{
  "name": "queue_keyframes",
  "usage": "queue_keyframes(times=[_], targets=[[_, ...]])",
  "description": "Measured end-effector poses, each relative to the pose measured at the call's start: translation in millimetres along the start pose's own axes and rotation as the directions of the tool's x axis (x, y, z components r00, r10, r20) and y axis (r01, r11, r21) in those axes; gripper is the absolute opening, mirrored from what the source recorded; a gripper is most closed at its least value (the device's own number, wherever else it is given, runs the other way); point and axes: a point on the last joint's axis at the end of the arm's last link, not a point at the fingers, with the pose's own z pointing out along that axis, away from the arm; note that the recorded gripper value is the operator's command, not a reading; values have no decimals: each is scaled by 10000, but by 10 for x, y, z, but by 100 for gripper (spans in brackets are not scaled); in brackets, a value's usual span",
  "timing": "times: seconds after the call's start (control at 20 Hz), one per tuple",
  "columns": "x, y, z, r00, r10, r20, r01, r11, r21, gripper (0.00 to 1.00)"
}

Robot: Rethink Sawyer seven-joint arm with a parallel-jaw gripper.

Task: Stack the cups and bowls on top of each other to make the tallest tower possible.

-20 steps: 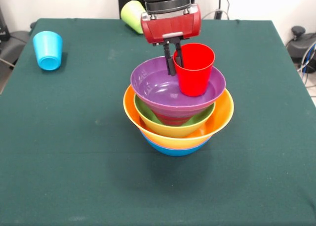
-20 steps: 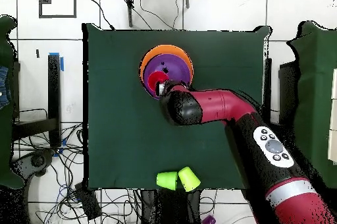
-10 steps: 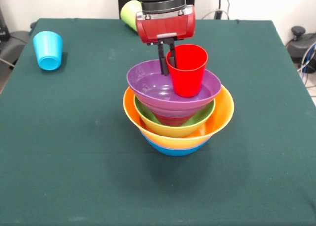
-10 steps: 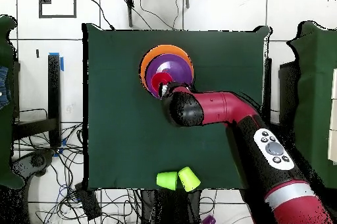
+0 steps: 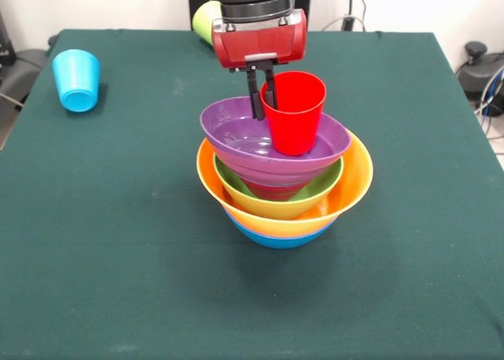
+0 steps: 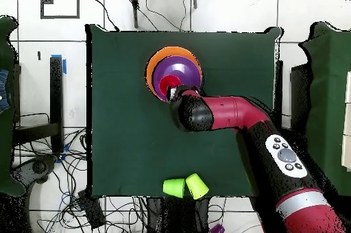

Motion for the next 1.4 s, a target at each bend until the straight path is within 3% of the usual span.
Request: queue_keyframes(times=[1.0,1.4], targets=[[-15,-63,-6,9985,546,-100,-546,9985,6,0],[-89,-250,-170,9964,840,99,-843,9958,358,0]])
